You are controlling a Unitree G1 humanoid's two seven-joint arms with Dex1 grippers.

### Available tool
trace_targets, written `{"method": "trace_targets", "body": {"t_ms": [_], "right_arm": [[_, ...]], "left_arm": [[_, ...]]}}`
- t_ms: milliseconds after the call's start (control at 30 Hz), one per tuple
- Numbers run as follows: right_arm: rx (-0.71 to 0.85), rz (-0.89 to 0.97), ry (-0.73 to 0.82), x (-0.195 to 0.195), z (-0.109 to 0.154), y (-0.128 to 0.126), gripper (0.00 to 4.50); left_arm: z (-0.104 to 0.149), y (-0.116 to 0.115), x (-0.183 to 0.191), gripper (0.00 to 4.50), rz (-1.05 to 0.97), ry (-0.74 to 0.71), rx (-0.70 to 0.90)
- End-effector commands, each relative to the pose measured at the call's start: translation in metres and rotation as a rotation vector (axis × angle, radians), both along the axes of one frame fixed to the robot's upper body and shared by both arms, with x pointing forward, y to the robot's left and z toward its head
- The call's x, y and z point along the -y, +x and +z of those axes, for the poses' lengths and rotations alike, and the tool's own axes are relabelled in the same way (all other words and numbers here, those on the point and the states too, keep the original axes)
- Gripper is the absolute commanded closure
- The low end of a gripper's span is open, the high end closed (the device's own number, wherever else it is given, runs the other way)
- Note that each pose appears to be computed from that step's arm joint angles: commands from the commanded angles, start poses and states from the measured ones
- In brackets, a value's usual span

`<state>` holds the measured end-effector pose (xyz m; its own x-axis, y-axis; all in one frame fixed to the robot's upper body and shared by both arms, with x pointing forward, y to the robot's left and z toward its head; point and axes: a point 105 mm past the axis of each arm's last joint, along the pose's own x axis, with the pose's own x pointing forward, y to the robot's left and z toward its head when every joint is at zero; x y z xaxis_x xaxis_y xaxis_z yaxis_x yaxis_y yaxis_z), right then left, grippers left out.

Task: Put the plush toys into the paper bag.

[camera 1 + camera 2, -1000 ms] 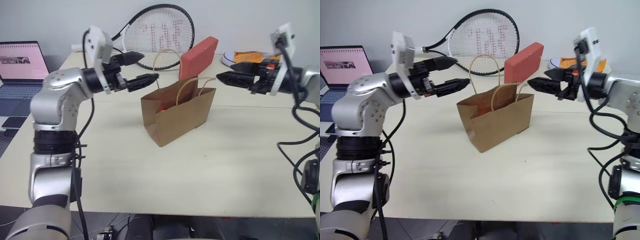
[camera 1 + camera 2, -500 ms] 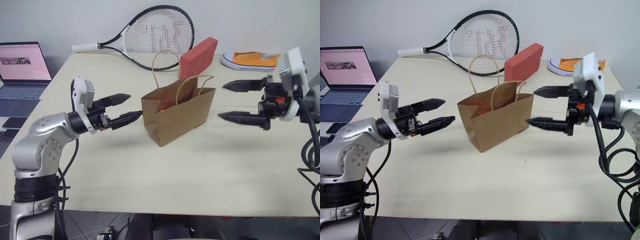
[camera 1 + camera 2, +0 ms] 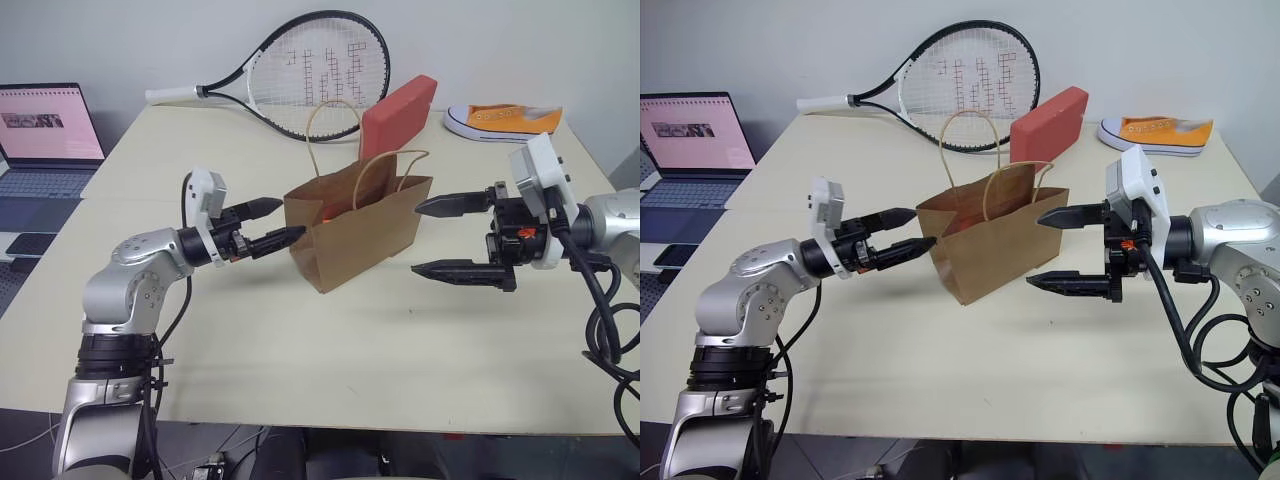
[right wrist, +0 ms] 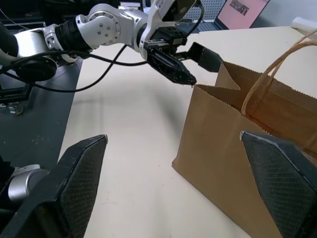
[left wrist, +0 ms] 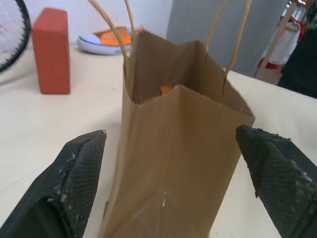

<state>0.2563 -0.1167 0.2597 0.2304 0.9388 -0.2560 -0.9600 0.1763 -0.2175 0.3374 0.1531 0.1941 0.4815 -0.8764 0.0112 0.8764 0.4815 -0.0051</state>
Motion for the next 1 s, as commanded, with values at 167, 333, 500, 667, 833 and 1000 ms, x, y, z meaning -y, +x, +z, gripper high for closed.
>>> {"method": "trace_targets", "body": {"t_ms": [167, 333, 500, 667, 833, 1000], "right_arm": [[0.028, -0.002, -0.012, 0.002, 0.006, -0.005, 0.00], [0.022, -0.013, -0.019, 0.006, 0.005, -0.006, 0.00], [0.016, -0.021, -0.022, 0.008, 0.004, -0.006, 0.00], [0.013, -0.022, -0.021, 0.009, 0.003, -0.005, 0.00], [0.013, -0.023, -0.022, 0.009, 0.003, -0.004, 0.00], [0.011, -0.025, -0.023, 0.009, 0.001, -0.003, 0.00]], "left_arm": [[0.013, -0.001, 0.010, 0.03, -0.060, 0.025, 0.078], [0.010, -0.009, 0.015, 0.03, -0.097, 0.054, 0.079], [0.011, -0.016, 0.012, 0.03, -0.107, 0.070, 0.082], [0.012, -0.016, 0.012, 0.03, -0.094, 0.084, 0.105], [0.006, -0.015, 0.018, 0.03, -0.078, 0.138, 0.126], [0.004, -0.018, 0.021, 0.03, -0.054, 0.142, 0.146]]}}
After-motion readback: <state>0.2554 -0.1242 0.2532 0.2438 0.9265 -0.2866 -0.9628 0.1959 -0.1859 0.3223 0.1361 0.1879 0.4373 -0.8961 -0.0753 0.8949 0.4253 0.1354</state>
